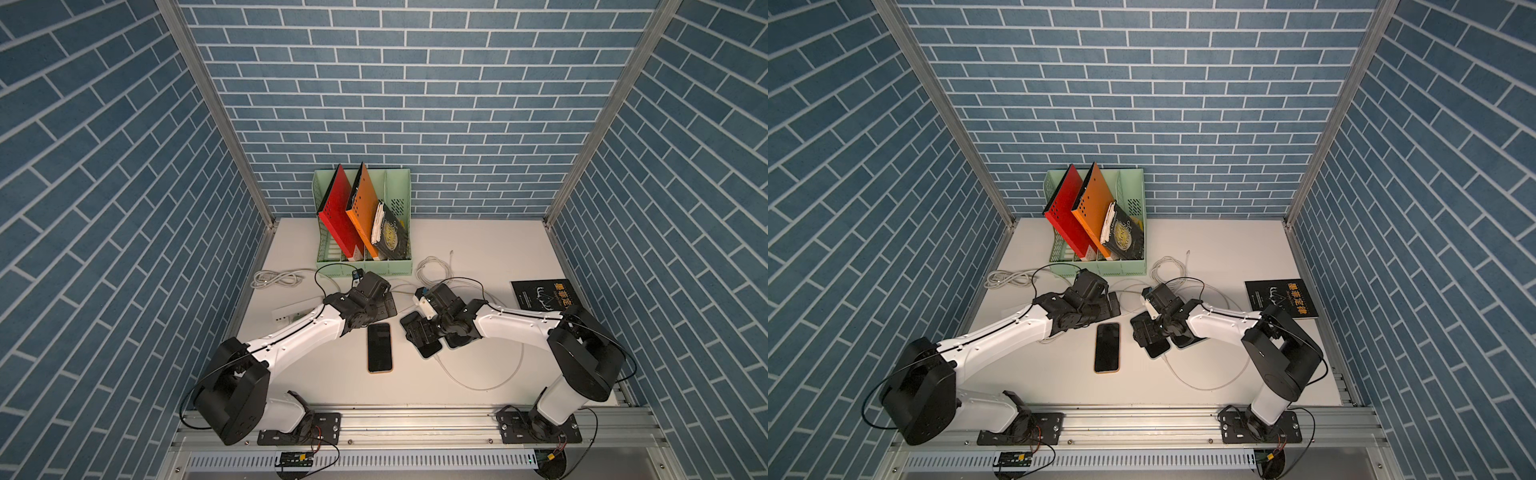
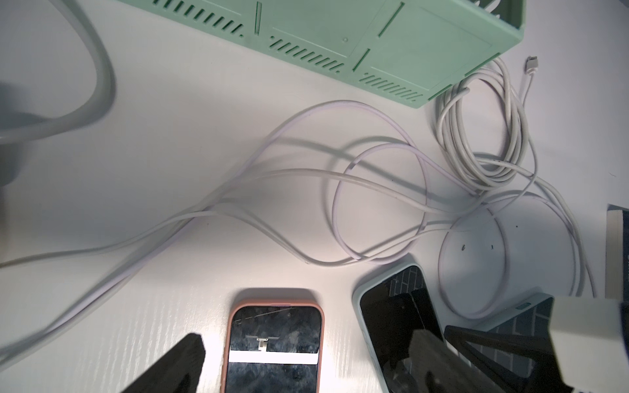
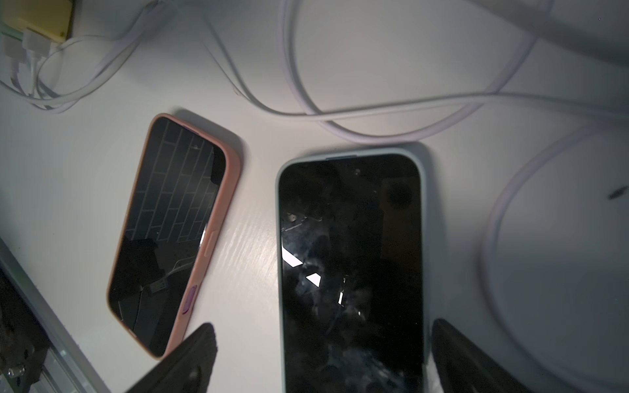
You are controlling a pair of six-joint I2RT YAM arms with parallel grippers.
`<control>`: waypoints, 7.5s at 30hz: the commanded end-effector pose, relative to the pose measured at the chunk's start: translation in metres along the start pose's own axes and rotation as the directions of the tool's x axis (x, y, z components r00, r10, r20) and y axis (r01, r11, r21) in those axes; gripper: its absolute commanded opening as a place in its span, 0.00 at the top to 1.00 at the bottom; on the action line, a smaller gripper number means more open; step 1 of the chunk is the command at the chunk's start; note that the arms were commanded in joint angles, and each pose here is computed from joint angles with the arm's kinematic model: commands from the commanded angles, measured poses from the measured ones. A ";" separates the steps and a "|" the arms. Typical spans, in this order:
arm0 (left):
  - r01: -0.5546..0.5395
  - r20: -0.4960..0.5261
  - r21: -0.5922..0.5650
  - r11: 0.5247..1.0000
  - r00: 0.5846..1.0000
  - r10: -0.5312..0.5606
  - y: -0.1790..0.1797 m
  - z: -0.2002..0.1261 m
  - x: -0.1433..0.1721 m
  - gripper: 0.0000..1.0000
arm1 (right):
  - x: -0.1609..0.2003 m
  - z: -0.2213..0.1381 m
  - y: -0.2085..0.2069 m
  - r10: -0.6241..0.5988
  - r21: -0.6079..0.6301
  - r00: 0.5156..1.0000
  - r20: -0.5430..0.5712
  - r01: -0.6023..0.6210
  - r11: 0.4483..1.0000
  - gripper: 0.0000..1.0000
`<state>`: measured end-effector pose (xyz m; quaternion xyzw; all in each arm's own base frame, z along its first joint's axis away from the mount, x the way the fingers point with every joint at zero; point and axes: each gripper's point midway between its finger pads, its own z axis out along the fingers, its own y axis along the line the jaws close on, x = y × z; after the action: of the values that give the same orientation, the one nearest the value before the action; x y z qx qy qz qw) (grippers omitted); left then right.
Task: Unplug the charging cable from the phone
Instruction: Pick up the phone at the center of the board, then remove the charging cable from the phone.
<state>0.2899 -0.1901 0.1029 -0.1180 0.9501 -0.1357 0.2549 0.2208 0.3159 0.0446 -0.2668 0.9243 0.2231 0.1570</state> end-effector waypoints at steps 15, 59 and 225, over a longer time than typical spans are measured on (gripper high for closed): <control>0.039 0.051 0.020 0.999 0.998 -0.040 0.005 -0.011 -0.011 0.00 | 0.001 -0.005 -0.009 -0.092 0.221 0.993 -0.071 0.106 0.969 0.01; 0.090 0.051 0.038 0.995 0.994 -0.092 0.015 -0.008 -0.015 0.00 | 0.024 0.030 -0.009 -0.187 0.185 0.949 -0.252 0.237 0.954 0.50; -0.398 0.278 0.585 0.707 0.917 0.286 -0.273 -0.016 -0.054 1.00 | -0.157 -0.306 -0.155 0.304 0.007 0.532 0.790 -0.504 0.864 0.85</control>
<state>0.3476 -0.4292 0.2263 0.1479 0.8254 -0.4096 0.3593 0.3884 0.1307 0.3021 0.0885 0.8433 0.2412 0.4721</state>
